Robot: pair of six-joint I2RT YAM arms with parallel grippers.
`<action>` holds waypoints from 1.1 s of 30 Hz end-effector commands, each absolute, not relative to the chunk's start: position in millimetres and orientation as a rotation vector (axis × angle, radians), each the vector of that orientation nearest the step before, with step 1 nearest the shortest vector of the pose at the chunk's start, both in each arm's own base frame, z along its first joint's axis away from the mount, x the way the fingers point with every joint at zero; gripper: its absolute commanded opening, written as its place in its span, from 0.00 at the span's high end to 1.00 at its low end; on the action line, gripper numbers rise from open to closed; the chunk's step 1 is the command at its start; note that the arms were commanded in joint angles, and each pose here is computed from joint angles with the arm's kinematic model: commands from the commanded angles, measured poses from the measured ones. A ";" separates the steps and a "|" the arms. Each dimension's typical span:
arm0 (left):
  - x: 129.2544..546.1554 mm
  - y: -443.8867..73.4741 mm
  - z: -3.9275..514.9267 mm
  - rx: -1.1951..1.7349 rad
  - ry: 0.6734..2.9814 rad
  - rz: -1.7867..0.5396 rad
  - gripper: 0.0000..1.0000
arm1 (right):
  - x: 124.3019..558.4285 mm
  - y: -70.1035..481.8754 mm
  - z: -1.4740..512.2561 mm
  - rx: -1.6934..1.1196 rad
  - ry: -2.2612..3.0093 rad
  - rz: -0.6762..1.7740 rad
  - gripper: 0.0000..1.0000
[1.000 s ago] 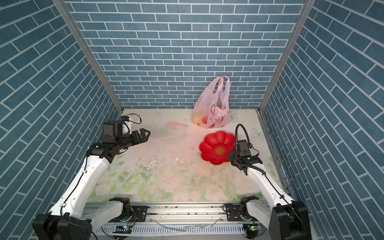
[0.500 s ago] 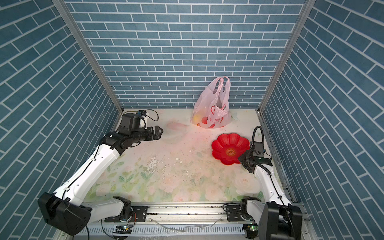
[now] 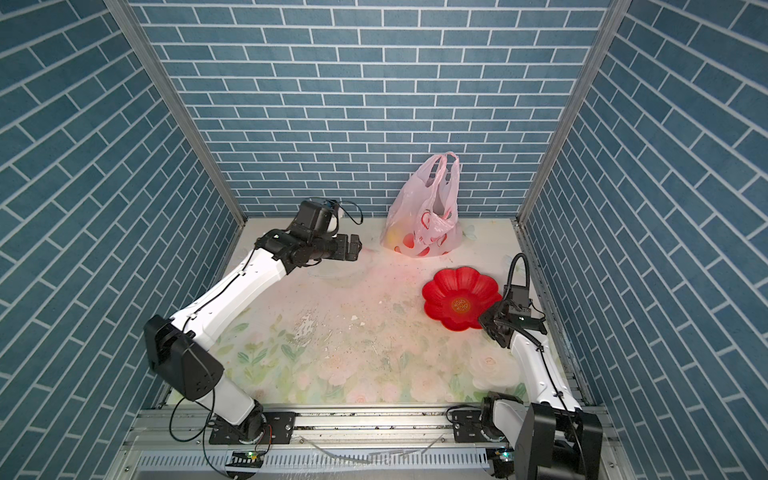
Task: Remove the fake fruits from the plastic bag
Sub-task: 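Reach the left gripper to the pink bag and grasp its top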
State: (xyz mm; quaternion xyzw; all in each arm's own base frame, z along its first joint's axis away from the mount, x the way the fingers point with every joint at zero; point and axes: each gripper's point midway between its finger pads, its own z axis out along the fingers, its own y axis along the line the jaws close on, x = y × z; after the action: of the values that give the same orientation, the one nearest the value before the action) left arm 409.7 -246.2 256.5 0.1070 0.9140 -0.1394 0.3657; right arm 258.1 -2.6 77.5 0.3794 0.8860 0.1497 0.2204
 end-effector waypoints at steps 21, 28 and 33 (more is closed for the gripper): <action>472.2 -455.0 202.5 0.792 1.977 -0.212 0.01 | 244.7 -4.1 104.3 0.931 2.462 0.380 0.37; 493.4 -488.1 193.0 0.785 1.868 -0.248 0.01 | 236.6 -10.4 126.7 0.880 2.433 0.320 0.34; 511.6 -497.8 187.4 0.733 1.793 -0.225 0.01 | 233.3 -15.9 142.0 0.854 2.396 0.278 0.33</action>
State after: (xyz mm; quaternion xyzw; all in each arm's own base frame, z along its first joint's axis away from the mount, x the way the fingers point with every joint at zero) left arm 500.0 -489.3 171.2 0.3245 0.7859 -0.0963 0.5175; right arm 238.8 -7.4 128.9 0.3273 0.8944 0.1308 0.2755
